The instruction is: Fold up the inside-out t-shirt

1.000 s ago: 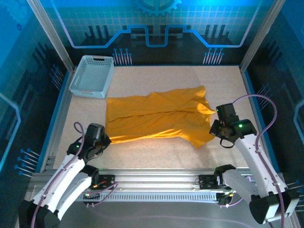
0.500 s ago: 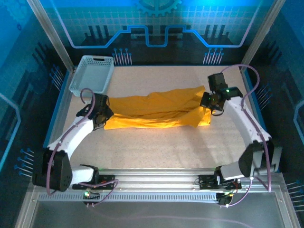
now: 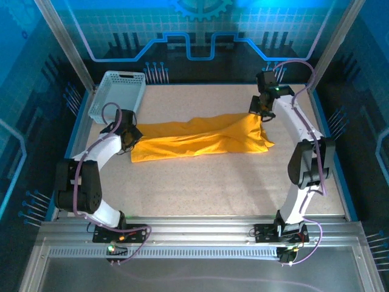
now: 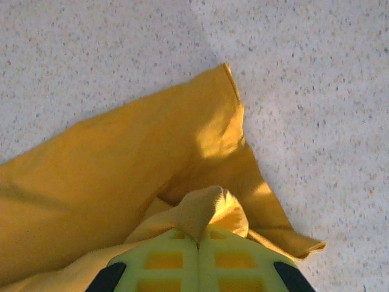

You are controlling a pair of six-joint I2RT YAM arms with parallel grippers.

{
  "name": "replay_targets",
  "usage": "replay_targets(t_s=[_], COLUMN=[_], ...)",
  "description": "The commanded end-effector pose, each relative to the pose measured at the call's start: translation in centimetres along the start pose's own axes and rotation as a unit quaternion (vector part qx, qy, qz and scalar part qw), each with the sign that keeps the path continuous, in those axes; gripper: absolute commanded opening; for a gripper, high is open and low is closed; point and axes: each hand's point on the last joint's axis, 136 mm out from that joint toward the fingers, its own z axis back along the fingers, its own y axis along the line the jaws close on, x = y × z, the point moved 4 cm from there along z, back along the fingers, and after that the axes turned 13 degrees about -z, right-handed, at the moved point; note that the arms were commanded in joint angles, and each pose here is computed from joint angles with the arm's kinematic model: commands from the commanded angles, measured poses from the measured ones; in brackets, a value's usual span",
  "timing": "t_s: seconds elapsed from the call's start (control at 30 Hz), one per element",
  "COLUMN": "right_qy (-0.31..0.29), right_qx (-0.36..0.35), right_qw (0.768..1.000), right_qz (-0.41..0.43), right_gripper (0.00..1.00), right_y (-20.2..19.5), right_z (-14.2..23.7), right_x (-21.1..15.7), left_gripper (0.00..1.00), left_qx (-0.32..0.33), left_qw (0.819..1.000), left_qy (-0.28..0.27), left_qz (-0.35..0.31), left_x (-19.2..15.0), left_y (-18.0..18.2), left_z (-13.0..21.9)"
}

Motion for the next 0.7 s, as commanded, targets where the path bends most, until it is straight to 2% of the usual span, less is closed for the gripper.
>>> replay_targets(t_s=[0.0,0.33,0.37,0.4,0.5,0.53,0.57,0.67], right_qy=[-0.008,0.021,0.024,0.026,0.025,0.023,0.021,0.008], right_qx=[-0.023,-0.052,-0.057,-0.062,-0.073,-0.072,-0.069,-0.078], right_qw=[1.0,0.998,0.998,0.998,0.997,0.997,0.997,0.996], right_qz=[-0.002,0.011,0.014,0.015,0.022,0.026,0.032,0.044], right_gripper=[0.04,0.06,0.08,0.16,0.45,0.51,0.55,0.59], right_y=[-0.4,0.8,0.7,0.7,0.5,0.6,0.7,0.4], right_z=[-0.6,-5.0,-5.3,-5.6,-5.6,-5.4,-4.9,-3.2], right_x=[1.5,1.4,1.4,1.4,1.7,1.9,2.1,2.3], left_gripper=[0.0,0.02,0.07,0.17,0.33,0.4,0.54,0.7], left_qx=[-0.015,0.017,0.023,0.03,0.058,0.06,0.063,0.079], left_qw=[1.0,0.999,0.999,0.999,0.997,0.997,0.997,0.997], left_qy=[-0.014,0.025,0.028,0.033,0.04,0.039,0.034,0.009], left_qz=[-0.007,-0.018,-0.018,-0.017,-0.01,-0.006,-0.001,-0.007], left_x=[1.7,1.7,1.7,1.6,2.1,2.4,2.7,4.1], left_y=[-0.9,-0.5,-0.3,0.0,1.1,1.4,1.7,2.3], left_z=[-0.4,-4.1,-4.3,-4.5,-4.2,-3.9,-3.5,-1.1])
